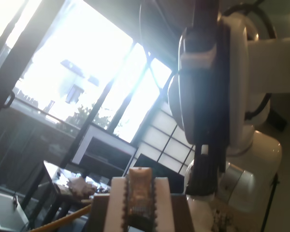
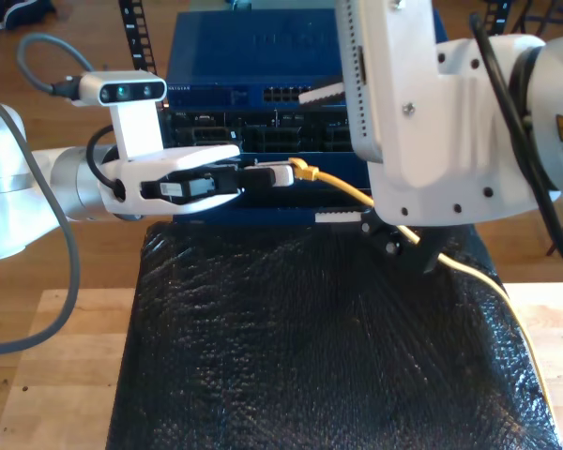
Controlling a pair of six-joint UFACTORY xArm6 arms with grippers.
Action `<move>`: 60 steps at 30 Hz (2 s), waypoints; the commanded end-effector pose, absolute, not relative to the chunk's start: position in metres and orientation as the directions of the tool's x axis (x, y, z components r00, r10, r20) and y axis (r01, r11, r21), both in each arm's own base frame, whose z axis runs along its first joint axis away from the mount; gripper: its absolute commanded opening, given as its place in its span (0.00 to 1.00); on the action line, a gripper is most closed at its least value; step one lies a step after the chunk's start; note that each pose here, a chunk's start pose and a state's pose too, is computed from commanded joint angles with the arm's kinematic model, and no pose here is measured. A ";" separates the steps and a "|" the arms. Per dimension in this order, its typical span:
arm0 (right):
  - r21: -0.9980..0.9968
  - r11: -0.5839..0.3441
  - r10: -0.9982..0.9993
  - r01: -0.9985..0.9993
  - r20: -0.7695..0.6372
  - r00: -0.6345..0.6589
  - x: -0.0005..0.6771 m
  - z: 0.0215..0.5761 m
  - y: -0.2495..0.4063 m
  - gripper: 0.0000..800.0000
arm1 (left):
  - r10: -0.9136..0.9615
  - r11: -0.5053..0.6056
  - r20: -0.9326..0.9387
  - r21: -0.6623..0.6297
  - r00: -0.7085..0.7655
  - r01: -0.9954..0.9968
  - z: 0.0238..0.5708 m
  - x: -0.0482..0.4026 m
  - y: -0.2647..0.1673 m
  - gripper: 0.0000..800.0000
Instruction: Grab the cable and plug it in
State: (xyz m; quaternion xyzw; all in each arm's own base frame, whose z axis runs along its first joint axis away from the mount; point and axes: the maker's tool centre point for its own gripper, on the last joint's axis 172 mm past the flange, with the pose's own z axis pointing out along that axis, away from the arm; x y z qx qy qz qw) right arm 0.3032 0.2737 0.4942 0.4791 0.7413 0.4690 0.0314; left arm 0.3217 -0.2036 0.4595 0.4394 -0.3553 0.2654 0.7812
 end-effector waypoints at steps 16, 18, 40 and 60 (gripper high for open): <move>0.762 0.059 0.739 0.645 0.401 -0.542 0.306 0.485 0.271 1.00 | 0.104 0.492 0.759 0.523 0.643 -0.696 0.460 0.323 -0.200 0.00; 0.768 0.069 0.734 0.637 0.393 -0.553 0.305 0.481 0.274 1.00 | 0.094 0.500 0.743 0.540 0.662 -0.677 0.459 0.323 -0.199 0.00; 0.797 0.060 0.733 0.602 0.374 -0.569 0.310 0.476 0.276 0.76 | 0.088 0.534 0.736 0.534 0.672 -0.655 0.463 0.316 -0.197 0.01; 0.816 0.090 0.719 0.571 0.343 -0.604 0.305 0.478 0.279 0.50 | 0.076 0.542 0.719 0.552 0.691 -0.634 0.462 0.315 -0.197 0.01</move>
